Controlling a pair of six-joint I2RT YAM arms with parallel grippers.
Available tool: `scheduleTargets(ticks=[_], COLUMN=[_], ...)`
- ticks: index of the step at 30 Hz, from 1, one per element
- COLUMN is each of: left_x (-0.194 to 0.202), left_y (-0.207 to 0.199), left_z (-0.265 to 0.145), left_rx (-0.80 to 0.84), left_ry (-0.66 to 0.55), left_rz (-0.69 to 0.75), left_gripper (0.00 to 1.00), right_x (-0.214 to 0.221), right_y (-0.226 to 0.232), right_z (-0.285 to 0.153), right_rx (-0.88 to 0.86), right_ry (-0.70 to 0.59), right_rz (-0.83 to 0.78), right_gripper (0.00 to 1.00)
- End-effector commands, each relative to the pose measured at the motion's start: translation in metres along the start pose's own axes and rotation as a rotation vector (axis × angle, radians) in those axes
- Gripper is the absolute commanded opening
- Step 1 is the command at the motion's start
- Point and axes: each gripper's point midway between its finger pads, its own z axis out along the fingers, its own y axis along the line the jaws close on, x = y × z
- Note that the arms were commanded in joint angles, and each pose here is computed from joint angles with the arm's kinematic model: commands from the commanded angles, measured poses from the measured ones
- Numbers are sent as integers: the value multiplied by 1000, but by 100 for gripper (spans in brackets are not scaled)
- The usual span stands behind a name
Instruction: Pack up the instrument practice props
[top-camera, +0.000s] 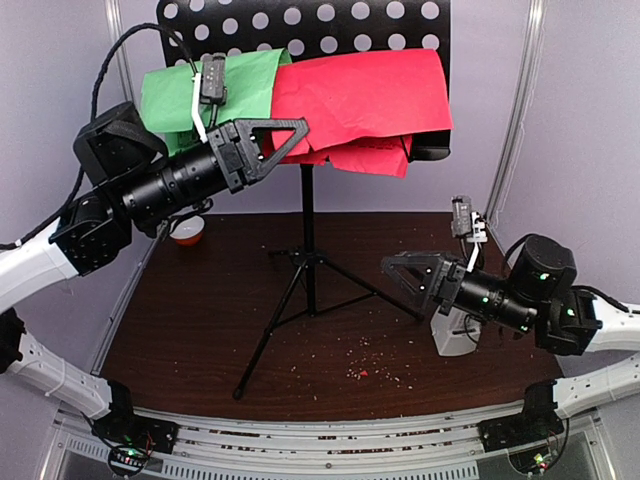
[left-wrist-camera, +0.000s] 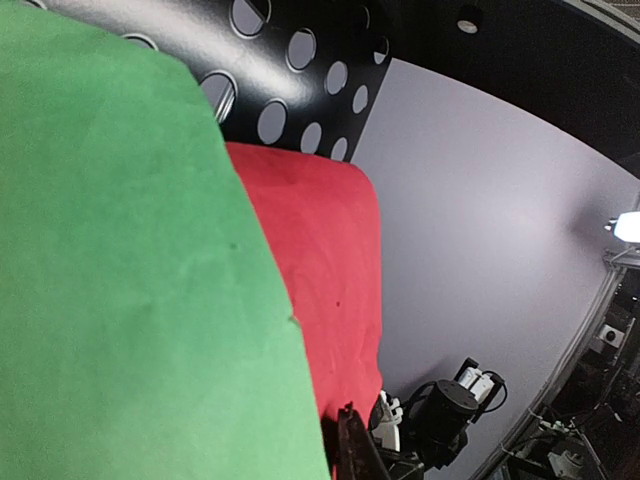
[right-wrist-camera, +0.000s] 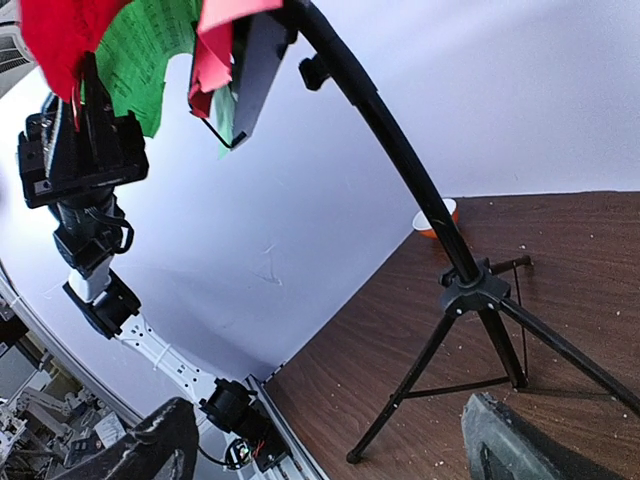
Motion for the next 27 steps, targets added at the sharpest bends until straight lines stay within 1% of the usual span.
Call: scheduleTargets(ticks=[1, 5, 8, 9, 12, 17, 22, 27], left_x=[-31, -47, -57, -59, -70, -85, -92, -93], left_y=[-17, -26, -29, -30, -34, -33, -27, -23], left_z=[-1, -2, -3, -1, 1, 5, 6, 6], left_rx=[61, 88, 93, 93, 98, 86, 73, 67], left_ry=[-75, -112, -140, -145, -163, -185, -202, -206], left_rz=[18, 12, 8, 7, 13, 27, 27, 27], left_gripper=[6, 5, 5, 4, 4, 3, 2, 0], right_x=[-40, -76, -103, -105, -120, -142, -158, -173], right_y=[38, 58, 64, 59, 64, 74, 78, 79], right_z=[-4, -8, -4, 3, 14, 23, 26, 25], right_rx=[-109, -131, -83, -33, 19, 47, 79, 111], right_ry=[-72, -151, -200, -192, -191, -222, -248, -277], right_rz=[-23, -44, -64, -76, -117, -153, -182, -179], right_gripper=[94, 91, 88, 87, 85, 80, 70, 64])
